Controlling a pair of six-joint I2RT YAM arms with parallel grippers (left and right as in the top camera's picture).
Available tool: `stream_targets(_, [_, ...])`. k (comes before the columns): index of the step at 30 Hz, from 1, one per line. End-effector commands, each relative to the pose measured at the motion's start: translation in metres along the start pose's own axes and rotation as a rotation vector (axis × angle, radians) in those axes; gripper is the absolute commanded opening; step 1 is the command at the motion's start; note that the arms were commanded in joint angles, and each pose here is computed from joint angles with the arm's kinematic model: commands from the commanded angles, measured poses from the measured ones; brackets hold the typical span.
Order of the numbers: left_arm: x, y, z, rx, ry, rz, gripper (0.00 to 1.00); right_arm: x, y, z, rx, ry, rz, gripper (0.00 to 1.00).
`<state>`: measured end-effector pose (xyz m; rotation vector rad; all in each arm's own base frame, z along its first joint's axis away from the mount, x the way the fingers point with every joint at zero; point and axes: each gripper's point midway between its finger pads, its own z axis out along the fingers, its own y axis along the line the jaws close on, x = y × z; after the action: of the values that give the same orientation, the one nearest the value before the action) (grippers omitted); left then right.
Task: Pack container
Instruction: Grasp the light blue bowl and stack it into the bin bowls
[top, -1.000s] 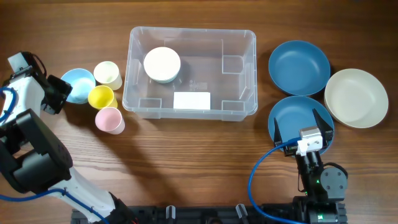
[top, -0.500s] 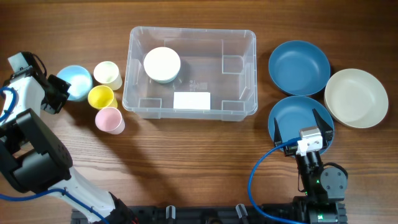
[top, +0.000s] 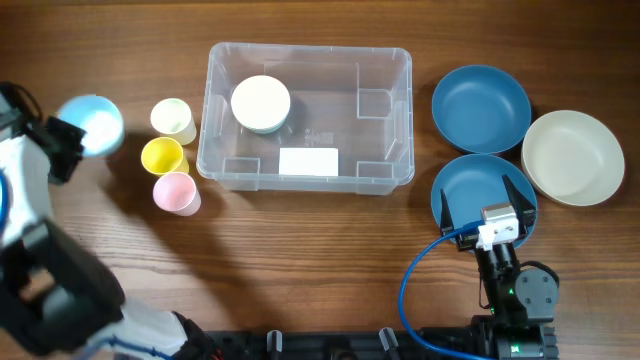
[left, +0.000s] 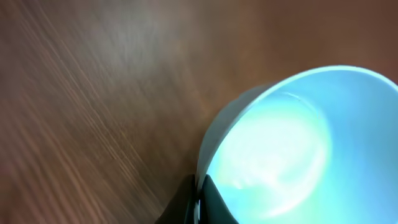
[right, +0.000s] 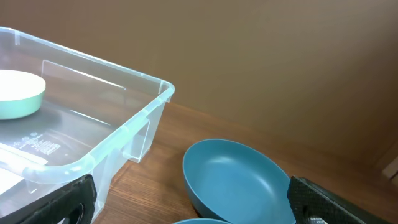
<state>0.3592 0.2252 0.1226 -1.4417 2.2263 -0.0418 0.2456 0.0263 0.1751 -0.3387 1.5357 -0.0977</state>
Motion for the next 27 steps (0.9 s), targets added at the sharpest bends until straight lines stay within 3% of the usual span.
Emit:
stream_targets(1, [-0.021, -0.030, -0.087, 0.156, -0.180, 0.010, 0.04, 0.000, 0.004, 0.000, -0.022, -0.003, -0.008, 1.00])
stream_targets(7, [0.020, -0.102, -0.204, 0.475, -0.310, 0.174, 0.04, 0.000, 0.004, 0.000, -0.022, -0.003, -0.007, 1.00])
stream_targets(11, [0.094, -0.155, -0.235, 0.627, -0.240, 0.361, 0.04, 0.000, 0.004, 0.000, -0.022, -0.003, -0.008, 1.00])
stream_targets(16, [0.152, -0.186, -0.218, 0.572, -0.204, 0.507, 0.04, 0.000, 0.004, 0.000, -0.022, -0.003, -0.008, 1.00])
stream_targets(20, [0.195, -0.202, -0.178, 0.468, -0.165, 0.615, 0.04, 0.000, 0.004, 0.000, -0.022, -0.003, -0.008, 1.00])
stream_targets(27, [0.222, -0.208, -0.094, 0.310, -0.072, 0.674, 0.04, 0.000, 0.004, 0.000, -0.022, -0.003, -0.008, 1.00])
